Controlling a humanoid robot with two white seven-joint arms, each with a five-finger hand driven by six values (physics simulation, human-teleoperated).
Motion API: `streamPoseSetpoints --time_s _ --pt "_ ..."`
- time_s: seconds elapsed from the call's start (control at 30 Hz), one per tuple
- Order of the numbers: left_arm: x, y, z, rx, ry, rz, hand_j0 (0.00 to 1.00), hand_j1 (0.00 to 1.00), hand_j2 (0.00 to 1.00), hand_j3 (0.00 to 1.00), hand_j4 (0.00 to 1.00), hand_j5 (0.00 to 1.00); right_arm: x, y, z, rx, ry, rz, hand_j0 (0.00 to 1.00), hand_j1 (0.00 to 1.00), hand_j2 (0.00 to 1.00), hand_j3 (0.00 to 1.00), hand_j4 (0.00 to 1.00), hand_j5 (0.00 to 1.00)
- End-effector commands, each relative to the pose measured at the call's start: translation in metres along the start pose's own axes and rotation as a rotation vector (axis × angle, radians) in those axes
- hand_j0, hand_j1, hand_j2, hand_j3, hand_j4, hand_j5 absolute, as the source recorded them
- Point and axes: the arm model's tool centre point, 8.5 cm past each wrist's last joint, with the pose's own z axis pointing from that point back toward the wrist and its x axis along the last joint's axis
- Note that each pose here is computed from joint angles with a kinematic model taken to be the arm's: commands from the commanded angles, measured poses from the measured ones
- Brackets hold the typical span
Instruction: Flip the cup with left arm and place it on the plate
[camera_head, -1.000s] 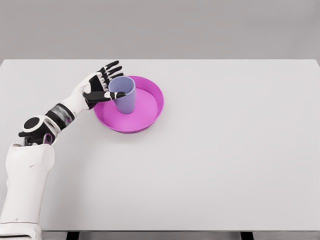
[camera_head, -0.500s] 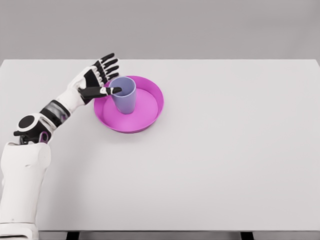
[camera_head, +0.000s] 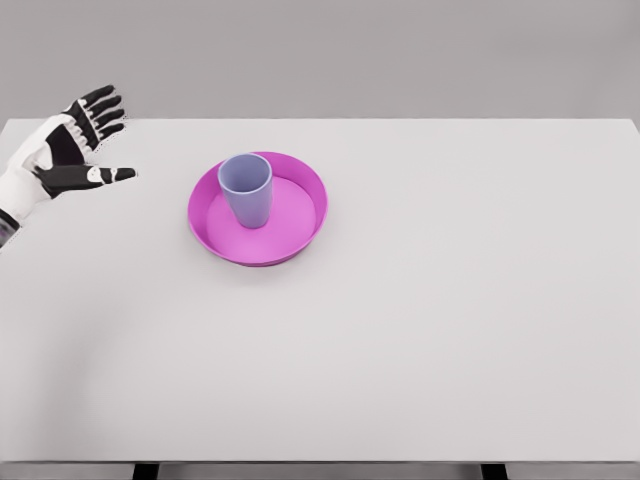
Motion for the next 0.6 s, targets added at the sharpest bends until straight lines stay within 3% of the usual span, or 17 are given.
streamPoseSetpoints --time_s 0.0,0.13,0.3,0.43,0.57 --pt "0.03 0.023 0.016 0.005 -0.067 -0.127 1.0 1.0 1.0 1.0 1.0 1.0 0.0 0.0 0.0 0.0 0.001 0.001 1.0 1.0 1.0 1.0 1.0 1.0" --pt "0.05 0.017 0.026 -0.019 -0.227 -0.269 1.0 1.0 1.0 1.0 1.0 1.0 0.0 0.0 0.0 0.0 -0.001 0.001 1.0 1.0 1.0 1.0 1.0 1.0" --pt "0.035 0.008 0.025 -0.051 -0.186 -0.256 1.0 1.0 1.0 1.0 1.0 1.0 0.001 0.0 0.0 0.001 -0.001 0.0 1.0 1.0 1.0 1.0 1.0 1.0" --pt "0.021 -0.012 0.016 -0.115 -0.153 -0.243 1.0 1.0 1.0 1.0 1.0 1.0 0.001 0.0 0.0 0.001 -0.001 0.0 1.0 1.0 1.0 1.0 1.0 1.0" --pt "0.019 -0.016 0.014 -0.12 -0.159 -0.238 1.0 1.0 1.0 1.0 1.0 1.0 0.001 0.0 0.0 0.001 -0.003 0.0 1.0 1.0 1.0 1.0 1.0 1.0"
